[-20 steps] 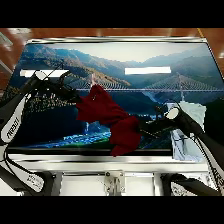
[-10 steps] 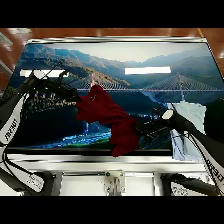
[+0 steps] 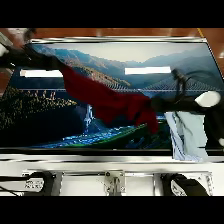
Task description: Fold the shirts.
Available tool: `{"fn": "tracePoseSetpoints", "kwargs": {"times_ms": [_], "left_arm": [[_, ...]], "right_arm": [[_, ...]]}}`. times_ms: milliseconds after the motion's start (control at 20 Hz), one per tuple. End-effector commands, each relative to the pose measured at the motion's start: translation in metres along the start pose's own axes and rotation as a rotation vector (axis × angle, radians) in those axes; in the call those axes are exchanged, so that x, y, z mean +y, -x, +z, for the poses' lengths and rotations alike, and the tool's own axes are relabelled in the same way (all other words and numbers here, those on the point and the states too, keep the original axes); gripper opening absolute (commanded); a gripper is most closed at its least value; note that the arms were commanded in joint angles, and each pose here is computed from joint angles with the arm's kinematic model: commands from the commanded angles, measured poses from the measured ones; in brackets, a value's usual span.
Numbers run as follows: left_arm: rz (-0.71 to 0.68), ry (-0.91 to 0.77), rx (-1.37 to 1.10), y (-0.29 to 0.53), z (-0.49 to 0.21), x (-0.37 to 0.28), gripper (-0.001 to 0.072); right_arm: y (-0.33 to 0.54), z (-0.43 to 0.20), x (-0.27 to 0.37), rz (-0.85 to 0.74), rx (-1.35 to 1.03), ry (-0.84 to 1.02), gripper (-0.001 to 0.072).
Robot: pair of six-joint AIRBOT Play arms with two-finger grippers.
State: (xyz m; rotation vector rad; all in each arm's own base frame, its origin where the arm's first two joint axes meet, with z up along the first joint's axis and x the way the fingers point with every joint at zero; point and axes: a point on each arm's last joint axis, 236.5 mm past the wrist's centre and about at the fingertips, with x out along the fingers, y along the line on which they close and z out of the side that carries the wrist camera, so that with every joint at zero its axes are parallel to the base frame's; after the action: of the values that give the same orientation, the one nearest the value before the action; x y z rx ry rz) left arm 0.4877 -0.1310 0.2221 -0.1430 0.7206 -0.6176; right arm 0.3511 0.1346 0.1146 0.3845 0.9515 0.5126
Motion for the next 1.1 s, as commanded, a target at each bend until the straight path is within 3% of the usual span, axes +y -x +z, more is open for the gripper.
{"fn": "tracePoseSetpoints", "kwargs": {"times_ms": [0,200,550,800,1050], "left_arm": [[0.062,-0.213,-0.351,0.136,0.092,-0.079,0.004],[0.246,-0.265,-0.519,0.239,0.099,-0.108,0.004],[0.358,-0.288,-0.546,0.299,0.072,-0.128,0.004],[0.44,-0.185,-0.292,0.263,0.02,-0.08,0.0041],[0.469,-0.084,-0.056,0.189,-0.03,-0.016,0.0041]], "right_arm": [[0.118,0.072,0.08,0.01,-0.317,0.254,0.0067],[0.18,0.07,0.125,0.012,-0.385,0.32,0.0068],[0.175,-0.062,0.103,-0.034,0.187,0.111,0.0067],[0.138,-0.105,0.074,-0.066,0.381,0.019,0.0067],[0.022,-0.173,0.035,-0.044,0.569,-0.058,0.0067]]}}
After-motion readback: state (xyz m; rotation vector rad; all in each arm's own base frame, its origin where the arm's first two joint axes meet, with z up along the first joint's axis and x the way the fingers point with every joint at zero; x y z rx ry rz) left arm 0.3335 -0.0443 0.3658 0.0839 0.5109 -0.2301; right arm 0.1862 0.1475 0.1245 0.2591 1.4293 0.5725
